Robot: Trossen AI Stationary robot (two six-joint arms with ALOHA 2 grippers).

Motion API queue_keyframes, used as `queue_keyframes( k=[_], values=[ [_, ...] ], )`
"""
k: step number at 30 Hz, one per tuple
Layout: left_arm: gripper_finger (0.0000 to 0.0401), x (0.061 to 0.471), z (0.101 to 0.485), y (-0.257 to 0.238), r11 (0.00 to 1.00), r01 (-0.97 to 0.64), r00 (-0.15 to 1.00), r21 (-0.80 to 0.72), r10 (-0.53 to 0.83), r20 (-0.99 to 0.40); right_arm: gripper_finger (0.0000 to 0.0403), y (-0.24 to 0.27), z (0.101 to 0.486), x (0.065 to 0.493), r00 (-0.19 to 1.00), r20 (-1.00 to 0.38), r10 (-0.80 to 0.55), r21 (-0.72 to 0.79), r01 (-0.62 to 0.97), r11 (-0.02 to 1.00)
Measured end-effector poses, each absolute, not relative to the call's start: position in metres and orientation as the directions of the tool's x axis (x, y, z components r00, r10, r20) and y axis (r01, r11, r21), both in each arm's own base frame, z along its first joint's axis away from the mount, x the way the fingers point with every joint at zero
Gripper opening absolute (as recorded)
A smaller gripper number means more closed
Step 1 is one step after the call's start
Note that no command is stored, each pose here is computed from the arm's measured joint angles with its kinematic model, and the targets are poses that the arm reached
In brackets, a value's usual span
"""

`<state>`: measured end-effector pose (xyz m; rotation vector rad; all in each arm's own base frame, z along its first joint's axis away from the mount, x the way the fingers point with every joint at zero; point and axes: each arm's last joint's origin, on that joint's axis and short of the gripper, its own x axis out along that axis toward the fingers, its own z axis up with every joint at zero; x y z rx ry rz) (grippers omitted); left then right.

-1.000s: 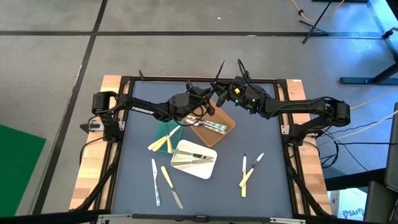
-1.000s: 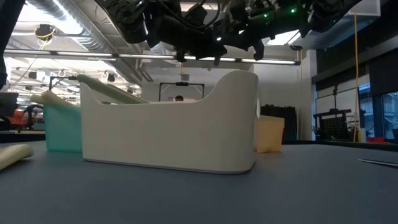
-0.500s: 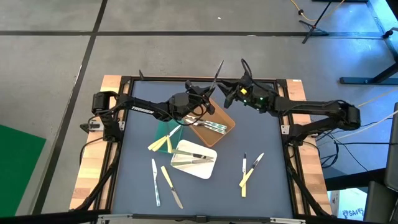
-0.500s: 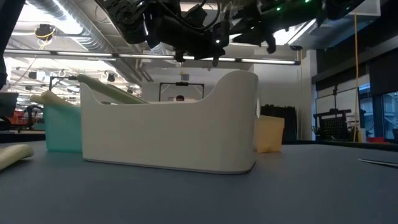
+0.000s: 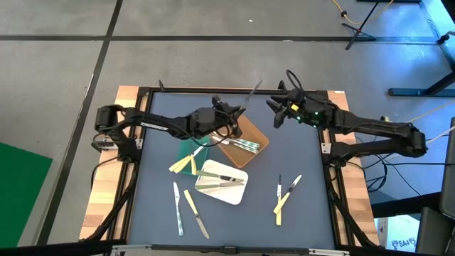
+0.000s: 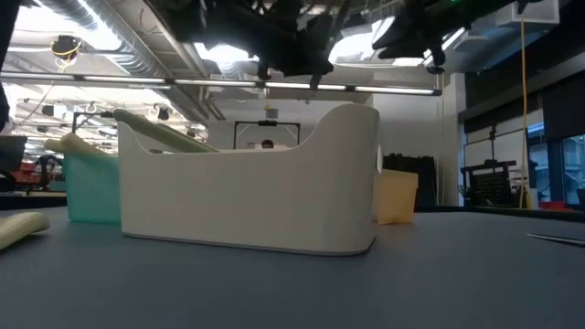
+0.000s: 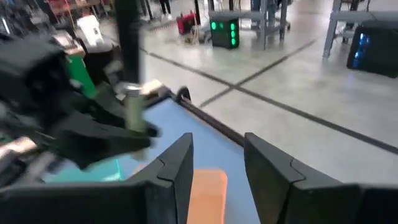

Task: Sort silverware by color (type)
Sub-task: Put the green table knife into the white bin

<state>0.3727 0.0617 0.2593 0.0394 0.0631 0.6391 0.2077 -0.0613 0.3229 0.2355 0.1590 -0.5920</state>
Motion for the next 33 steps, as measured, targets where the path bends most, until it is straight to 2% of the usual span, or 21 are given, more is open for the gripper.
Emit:
queue_keyframes(
  k=[5,10,13,16,20,25,33],
  values=[
    [0.0026,0.354,0.272,0.043,0.889,-0.457,0.867,0.029,0.452,-0.211,0.0129,-0.059,0.32,0.198,0.798,-0.278,-0.535,0.145,0.585,0.798],
    [0.0026,0.329,0.275,0.021,0.942,-0.315,0.867,-0.114,0.236,-0.439,0.0129,-0.058,0.316,0.195,0.784,-0.319,-0.532,0.129,0.592,0.795],
    [0.0026,0.314,0.271,0.003,0.934,-0.24,0.816,-0.264,0.047,-0.576,0.0129,-0.058,0.316,0.195,0.782,-0.325,-0.531,0.127,0.593,0.795],
    [0.0026,0.302,0.263,-0.017,0.892,-0.196,0.715,-0.407,-0.153,-0.682,0.0129,-0.058,0.316,0.195,0.783,-0.323,-0.531,0.128,0.593,0.795],
    [0.0026,0.292,0.256,-0.045,0.821,-0.152,0.579,-0.551,-0.378,-0.722,0.0129,-0.058,0.316,0.195,0.783,-0.324,-0.531,0.129,0.593,0.795],
    [0.0027,0.286,0.252,-0.07,0.702,-0.151,0.44,-0.696,-0.583,-0.683,0.0129,-0.058,0.316,0.195,0.794,-0.327,-0.513,0.137,0.577,0.805],
    [0.0027,0.286,0.24,-0.08,0.579,-0.351,0.317,-0.736,-0.665,-0.676,0.0129,-0.057,0.316,0.196,0.803,-0.33,-0.497,0.142,0.563,0.814]
  ],
)
